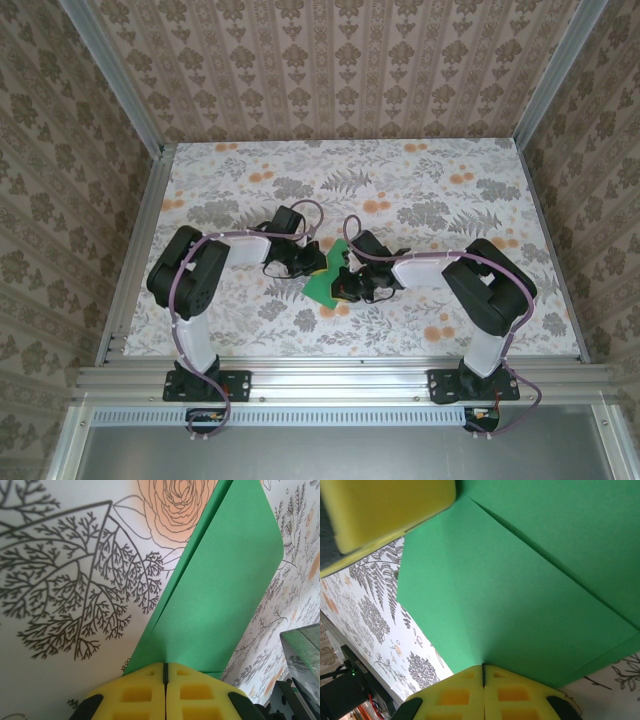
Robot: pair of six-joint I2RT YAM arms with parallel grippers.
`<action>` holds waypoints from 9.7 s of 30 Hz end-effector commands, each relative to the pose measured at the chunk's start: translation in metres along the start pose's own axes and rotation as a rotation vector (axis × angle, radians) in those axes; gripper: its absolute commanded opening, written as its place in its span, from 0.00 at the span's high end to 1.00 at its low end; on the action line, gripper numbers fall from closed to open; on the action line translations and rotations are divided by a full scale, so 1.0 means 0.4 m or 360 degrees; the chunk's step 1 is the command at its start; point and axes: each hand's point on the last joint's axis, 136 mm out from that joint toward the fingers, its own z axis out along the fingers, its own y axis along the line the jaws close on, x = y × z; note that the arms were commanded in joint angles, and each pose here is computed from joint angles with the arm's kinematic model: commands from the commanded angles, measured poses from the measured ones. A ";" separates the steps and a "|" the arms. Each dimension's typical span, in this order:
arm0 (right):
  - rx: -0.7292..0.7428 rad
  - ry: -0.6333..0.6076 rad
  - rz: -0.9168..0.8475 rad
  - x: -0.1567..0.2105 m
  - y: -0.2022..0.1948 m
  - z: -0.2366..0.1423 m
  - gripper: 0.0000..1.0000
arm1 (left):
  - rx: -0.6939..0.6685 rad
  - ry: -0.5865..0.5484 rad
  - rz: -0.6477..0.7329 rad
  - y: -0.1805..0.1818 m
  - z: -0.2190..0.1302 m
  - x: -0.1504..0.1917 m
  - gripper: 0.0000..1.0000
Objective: Fold a paper plane with a square sheet of paper (pick it up from the middle)
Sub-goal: Fold the triangle a second time at the center of the table, then turn over the paper at the center of the table, then third fold the triangle at the center of the table.
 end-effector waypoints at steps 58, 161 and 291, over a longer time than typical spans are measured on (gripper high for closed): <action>0.0135 0.0145 0.0130 0.096 -0.049 0.039 0.93 | -0.0201 0.0058 -0.0016 0.086 0.026 0.025 0.94; 0.0045 -0.0335 0.0157 -0.117 -0.038 -0.038 0.61 | -0.0146 -0.0006 0.0034 0.013 -0.042 0.031 0.91; -0.0054 -0.0016 -0.0099 0.007 -0.151 -0.163 0.56 | -0.0284 0.0061 0.0223 -0.021 0.056 0.038 0.80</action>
